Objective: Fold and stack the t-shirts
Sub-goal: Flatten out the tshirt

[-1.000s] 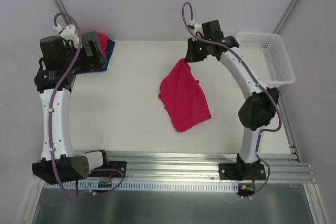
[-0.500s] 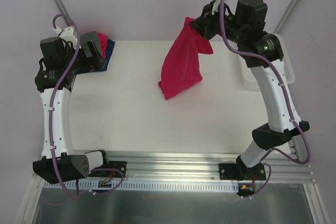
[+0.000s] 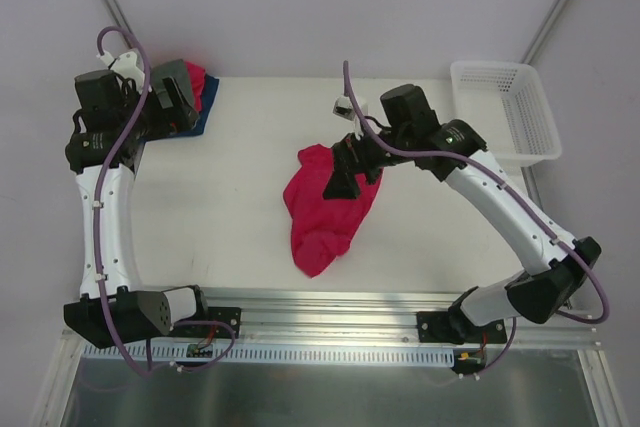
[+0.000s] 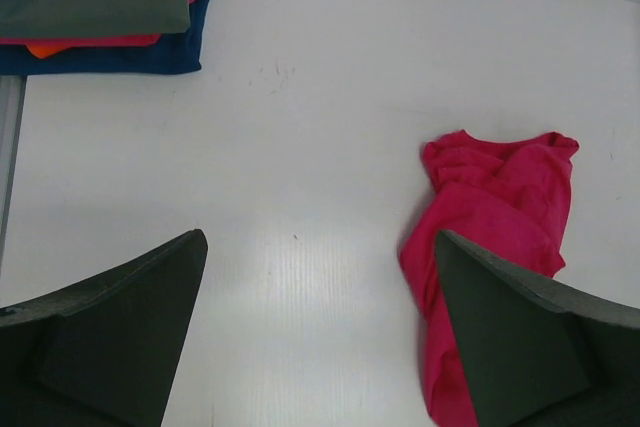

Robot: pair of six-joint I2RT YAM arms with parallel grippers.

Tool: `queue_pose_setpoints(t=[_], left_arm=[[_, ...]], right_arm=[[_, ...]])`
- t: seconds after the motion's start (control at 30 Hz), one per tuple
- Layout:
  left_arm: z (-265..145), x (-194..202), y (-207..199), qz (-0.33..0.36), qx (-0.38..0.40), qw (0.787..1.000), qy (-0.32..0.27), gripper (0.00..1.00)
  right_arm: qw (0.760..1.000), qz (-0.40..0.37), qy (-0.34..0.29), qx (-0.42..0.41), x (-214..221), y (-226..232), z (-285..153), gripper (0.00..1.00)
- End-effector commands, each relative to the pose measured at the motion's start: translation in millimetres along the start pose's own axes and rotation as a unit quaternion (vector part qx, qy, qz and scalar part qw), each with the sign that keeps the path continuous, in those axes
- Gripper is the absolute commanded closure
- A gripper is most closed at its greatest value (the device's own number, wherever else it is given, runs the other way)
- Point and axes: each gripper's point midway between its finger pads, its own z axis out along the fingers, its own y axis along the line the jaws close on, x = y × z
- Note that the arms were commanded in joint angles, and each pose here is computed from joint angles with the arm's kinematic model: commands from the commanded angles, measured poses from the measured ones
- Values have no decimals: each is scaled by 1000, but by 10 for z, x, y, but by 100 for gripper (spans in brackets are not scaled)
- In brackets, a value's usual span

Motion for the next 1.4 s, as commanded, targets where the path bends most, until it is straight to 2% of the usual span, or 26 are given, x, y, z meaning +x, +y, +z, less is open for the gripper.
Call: queue_pose_setpoints(t=[0.0,0.17,0.5,0.53,0.6,0.8,1.03,1.27,1.37], left_arm=[[-45,-186,-66,-4,13,999,-29,1],[-64,-133,-80,-7,17,1000,-26,1],[-150,112,-250,-37,59,998,-6,1],[-145,175,-262,-42,65,997,1,1],[-179,223,-279,-43,69,997,2,1],[-190,465,-249,-66,77,995,24,1],[-214,347,-141,-77,64,995,12,1],[-218,144,-81,-80,56,995,-4,1],[-229,112,-55,-85,53,995,-8,1]], right_arm=[[998,-12,-1,64,36,-278,-106,3],[983,78,14,166,187,-1145,-77,3],[954,180,22,237,94,-2287,117,1],[953,184,22,241,85,-2370,148,6],[953,180,21,241,-9,-2541,267,9],[953,168,19,252,-170,-2880,600,22],[941,204,87,254,388,-3110,1005,34],[927,248,131,249,862,-3156,1086,41],[925,246,137,255,914,-3209,1107,49]])
